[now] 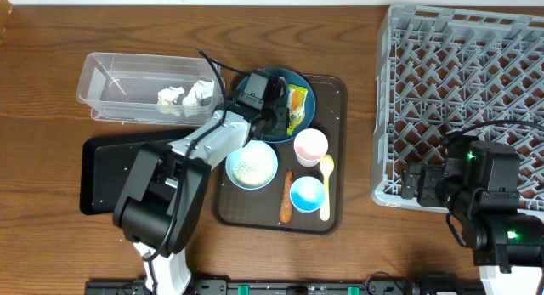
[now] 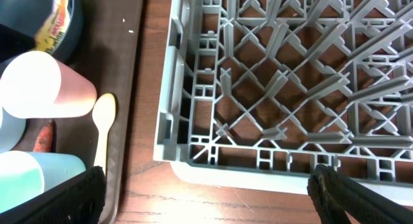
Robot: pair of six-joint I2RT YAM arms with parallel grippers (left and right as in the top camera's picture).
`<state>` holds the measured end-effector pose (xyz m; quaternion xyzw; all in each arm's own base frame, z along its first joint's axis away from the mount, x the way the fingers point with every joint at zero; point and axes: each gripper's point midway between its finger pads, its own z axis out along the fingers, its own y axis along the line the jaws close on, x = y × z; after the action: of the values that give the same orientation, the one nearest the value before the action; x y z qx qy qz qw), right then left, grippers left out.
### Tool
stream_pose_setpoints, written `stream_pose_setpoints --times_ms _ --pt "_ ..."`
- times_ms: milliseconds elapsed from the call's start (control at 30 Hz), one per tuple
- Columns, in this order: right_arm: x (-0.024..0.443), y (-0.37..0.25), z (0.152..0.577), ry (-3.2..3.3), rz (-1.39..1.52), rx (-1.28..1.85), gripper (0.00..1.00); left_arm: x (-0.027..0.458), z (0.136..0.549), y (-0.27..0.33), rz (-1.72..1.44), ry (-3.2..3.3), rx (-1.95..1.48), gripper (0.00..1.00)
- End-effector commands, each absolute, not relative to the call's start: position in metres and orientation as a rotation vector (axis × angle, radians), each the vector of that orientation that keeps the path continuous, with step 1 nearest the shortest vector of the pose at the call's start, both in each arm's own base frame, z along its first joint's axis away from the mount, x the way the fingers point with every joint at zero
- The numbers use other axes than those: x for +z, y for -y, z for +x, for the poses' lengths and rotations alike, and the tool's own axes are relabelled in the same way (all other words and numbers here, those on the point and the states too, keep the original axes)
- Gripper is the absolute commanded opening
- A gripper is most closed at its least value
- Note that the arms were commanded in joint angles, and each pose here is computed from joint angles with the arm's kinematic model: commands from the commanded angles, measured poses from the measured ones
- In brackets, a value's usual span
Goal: Sort waste into correct bins and load items into the dishwasher rack
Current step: 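Carry the yellow wrapper to the clear bin and release it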
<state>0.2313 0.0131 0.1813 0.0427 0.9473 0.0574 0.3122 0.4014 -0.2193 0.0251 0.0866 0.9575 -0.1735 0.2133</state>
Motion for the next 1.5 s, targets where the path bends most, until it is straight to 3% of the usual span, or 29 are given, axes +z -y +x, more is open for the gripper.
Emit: stream_pose_setpoints --times_ms 0,433,633,867,933,1067,1300,1467 --pt "0.189 -0.016 0.233 -2.481 0.098 0.165 0.99 0.081 0.418 0.206 0.256 -2.519 -0.381 0.06" --pt "0.189 -0.016 0.233 -2.481 0.098 0.165 0.99 0.194 0.436 0.085 -0.004 -2.287 -0.129 0.06" --pt "0.189 -0.016 0.233 -2.481 0.098 0.165 0.99 0.184 0.44 0.008 -0.205 -2.317 -0.033 0.06" --pt "0.189 -0.016 0.233 -2.48 0.098 0.165 0.99 0.167 0.437 -0.039 -0.335 -2.354 0.026 0.08" --pt "0.189 -0.016 0.233 -2.481 0.098 0.166 0.99 0.164 0.436 -0.045 -0.35 -2.36 0.033 0.14" --pt "0.189 -0.016 0.233 -2.48 0.098 0.165 0.99 0.162 0.436 -0.047 -0.356 -2.362 0.035 0.47" --pt "0.189 -0.016 0.232 -2.484 0.098 0.165 0.99 0.149 0.422 -0.012 -0.28 -2.467 -0.171 0.54" --pt "0.188 -0.016 0.232 -2.485 0.099 0.165 0.99 0.148 0.397 0.032 -0.188 -2.553 -0.417 0.69"
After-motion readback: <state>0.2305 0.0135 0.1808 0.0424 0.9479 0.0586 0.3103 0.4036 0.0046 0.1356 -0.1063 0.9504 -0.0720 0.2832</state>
